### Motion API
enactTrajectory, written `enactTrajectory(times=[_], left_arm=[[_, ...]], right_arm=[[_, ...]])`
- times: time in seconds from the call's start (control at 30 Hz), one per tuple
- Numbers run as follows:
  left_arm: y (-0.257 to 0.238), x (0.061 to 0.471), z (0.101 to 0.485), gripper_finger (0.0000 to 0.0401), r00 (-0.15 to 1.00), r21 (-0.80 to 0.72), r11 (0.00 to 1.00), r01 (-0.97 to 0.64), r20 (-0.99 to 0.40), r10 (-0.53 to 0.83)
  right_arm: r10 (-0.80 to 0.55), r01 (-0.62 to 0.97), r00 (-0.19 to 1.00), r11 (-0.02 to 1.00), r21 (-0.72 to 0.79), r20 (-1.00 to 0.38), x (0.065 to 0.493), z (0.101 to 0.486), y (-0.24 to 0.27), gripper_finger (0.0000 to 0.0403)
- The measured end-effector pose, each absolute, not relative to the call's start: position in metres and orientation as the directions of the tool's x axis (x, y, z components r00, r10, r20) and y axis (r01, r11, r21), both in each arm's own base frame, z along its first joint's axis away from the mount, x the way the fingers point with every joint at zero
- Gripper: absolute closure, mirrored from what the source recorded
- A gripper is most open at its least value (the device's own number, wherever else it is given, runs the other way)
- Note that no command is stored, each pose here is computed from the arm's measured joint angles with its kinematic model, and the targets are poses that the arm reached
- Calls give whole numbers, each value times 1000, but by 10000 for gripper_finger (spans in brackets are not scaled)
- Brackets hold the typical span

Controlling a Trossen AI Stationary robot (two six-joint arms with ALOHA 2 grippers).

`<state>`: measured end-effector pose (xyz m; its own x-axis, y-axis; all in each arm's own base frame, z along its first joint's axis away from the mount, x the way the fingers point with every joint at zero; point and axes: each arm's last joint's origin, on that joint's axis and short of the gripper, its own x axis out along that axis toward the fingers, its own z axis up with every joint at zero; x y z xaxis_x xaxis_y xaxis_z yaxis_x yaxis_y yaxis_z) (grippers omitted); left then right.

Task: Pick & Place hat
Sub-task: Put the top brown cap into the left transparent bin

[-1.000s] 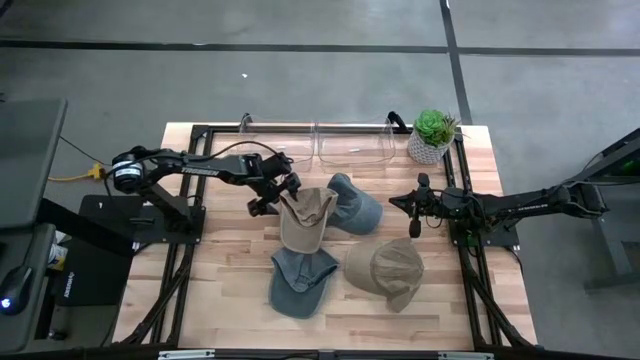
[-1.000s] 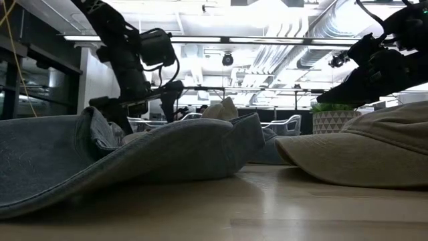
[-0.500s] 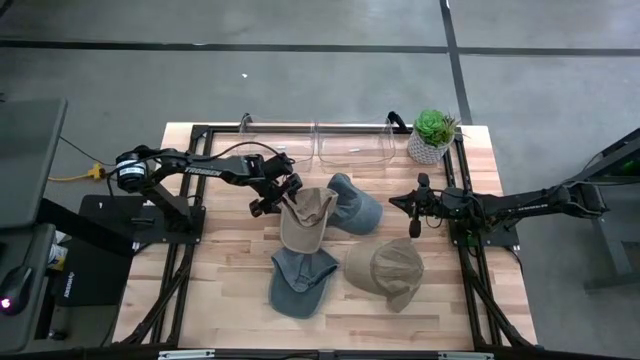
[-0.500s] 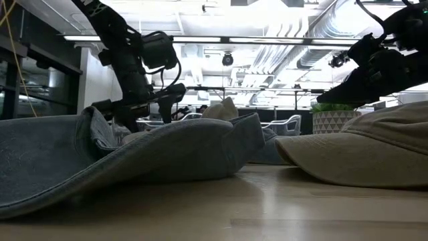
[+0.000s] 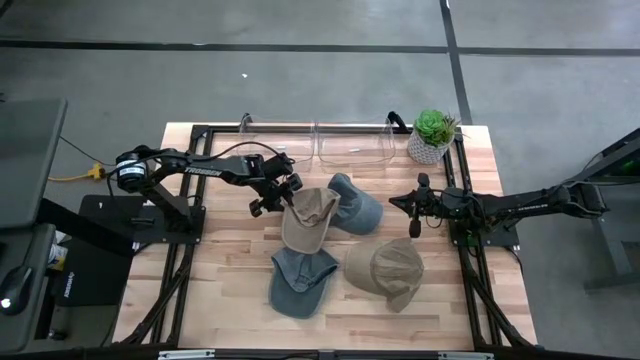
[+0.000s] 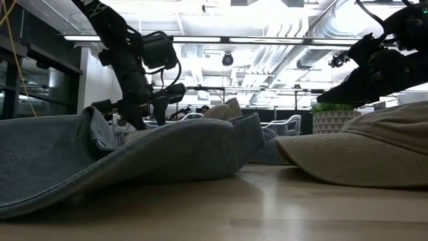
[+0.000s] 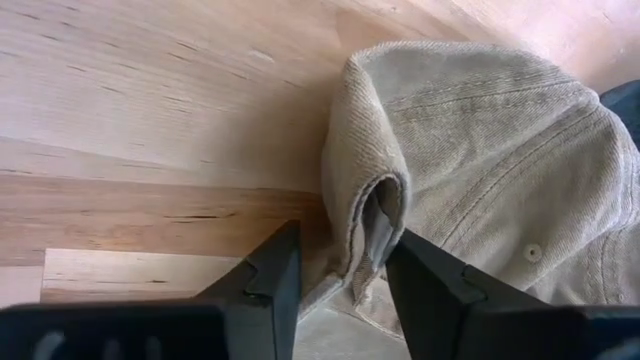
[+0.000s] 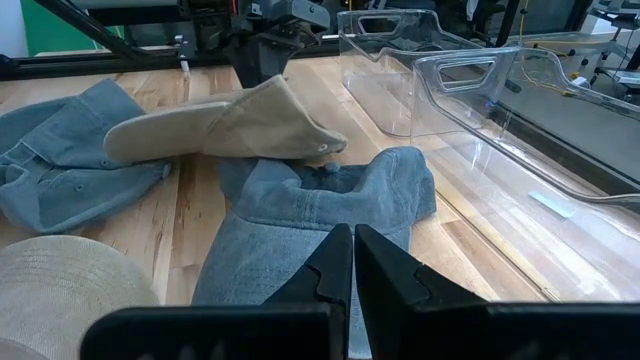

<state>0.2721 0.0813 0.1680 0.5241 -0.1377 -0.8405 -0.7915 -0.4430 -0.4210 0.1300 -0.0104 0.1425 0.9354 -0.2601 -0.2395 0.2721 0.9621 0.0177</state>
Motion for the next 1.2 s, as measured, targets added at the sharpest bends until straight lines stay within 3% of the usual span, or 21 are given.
enactTrajectory(times=[0.33,0.53,1.2], left_arm=[[81,272,168,341,523,-425,-420,-802,-839,-151],[80,272,168,394,523,-441,-355,-824,-834,-178],[78,268,186,401,582,-517,-313,-797,-796,-167]], right_arm=[[-260,272,935,962,18,-240,130,143,-10,391],[-260,272,935,962,18,-239,130,143,-10,391],[-260,272,935,962,18,-239,130,143,-10,391]])
